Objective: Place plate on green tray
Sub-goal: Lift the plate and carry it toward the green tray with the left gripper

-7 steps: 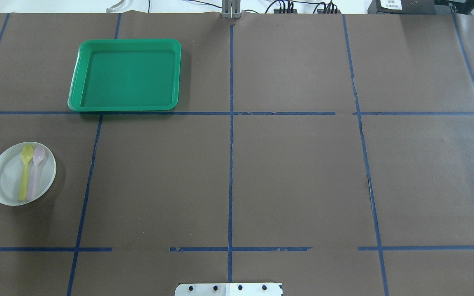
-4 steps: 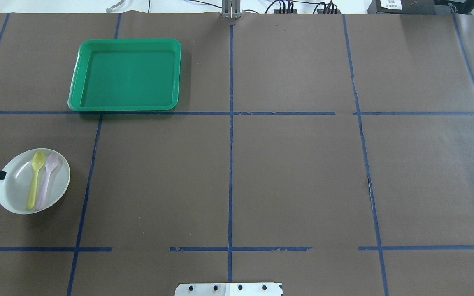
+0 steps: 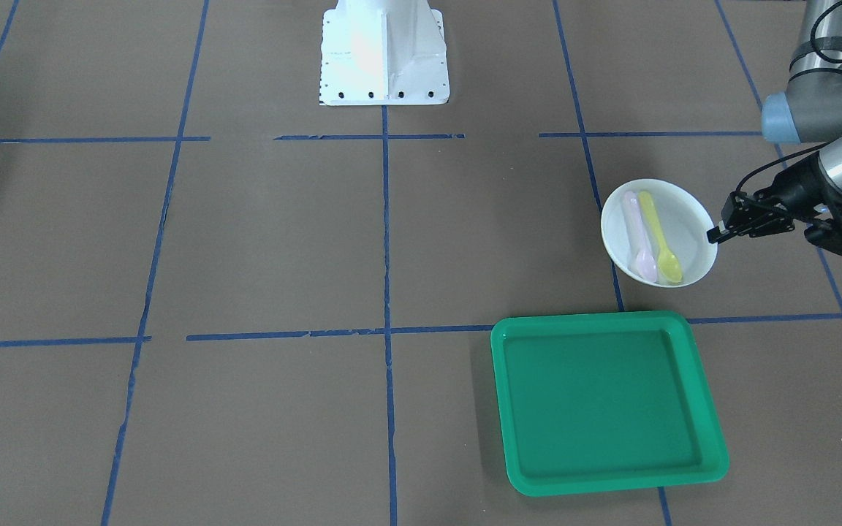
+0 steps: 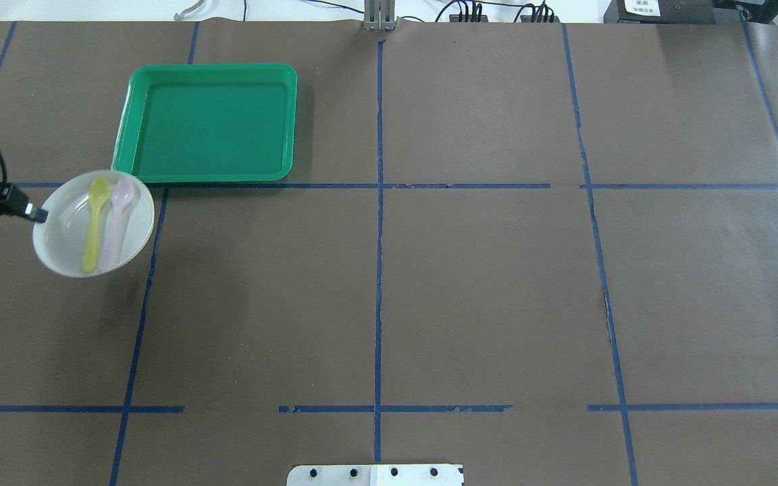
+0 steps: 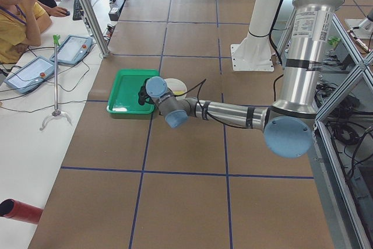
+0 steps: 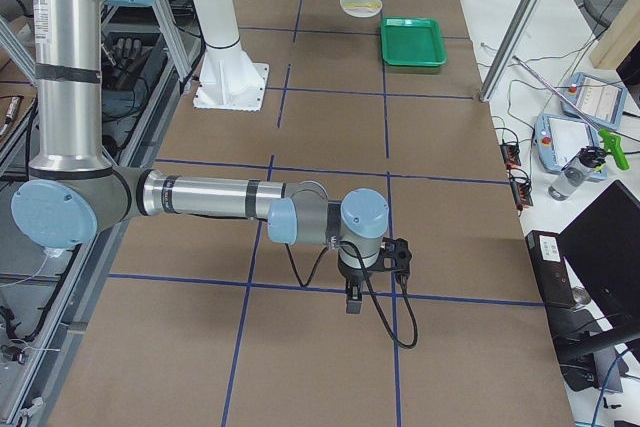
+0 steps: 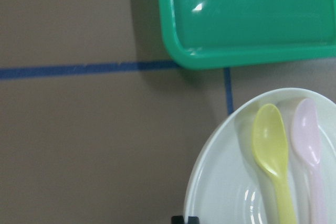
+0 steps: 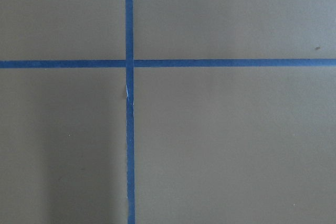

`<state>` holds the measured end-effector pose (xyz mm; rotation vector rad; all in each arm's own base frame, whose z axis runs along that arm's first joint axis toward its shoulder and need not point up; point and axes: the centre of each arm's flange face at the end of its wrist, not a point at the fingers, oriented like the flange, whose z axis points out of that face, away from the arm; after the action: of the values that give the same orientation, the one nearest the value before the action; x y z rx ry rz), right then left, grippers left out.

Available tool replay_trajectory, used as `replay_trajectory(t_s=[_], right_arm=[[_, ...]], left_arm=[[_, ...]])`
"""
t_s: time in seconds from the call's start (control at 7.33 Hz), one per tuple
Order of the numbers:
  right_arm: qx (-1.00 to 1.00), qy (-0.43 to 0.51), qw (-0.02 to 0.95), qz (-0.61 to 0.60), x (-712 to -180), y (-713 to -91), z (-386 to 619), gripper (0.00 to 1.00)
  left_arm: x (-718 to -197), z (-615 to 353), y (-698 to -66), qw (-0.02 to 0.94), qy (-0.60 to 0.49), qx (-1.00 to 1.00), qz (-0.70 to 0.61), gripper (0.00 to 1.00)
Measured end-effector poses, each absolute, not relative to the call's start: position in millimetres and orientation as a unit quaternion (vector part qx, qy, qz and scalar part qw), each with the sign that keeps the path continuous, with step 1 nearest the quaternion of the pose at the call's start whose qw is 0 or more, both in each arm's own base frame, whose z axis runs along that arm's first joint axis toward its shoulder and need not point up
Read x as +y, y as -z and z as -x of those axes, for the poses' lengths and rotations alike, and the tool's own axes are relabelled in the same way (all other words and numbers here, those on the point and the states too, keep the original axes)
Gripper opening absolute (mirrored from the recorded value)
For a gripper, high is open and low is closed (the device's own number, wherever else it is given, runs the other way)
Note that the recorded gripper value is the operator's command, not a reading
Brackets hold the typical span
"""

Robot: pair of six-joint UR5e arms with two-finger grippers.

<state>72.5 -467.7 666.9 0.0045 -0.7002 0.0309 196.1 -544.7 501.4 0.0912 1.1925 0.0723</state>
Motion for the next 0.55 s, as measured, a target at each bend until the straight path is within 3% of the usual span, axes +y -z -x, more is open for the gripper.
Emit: replay_trajectory(t_s=[0.55], right_arm=[[-0.343, -0.015, 0.939, -0.002, -468, -667, -73, 1.0]], left_arm=[[-698, -263, -447, 0.846, -0.003, 0.532, -0.032, 0.0]])
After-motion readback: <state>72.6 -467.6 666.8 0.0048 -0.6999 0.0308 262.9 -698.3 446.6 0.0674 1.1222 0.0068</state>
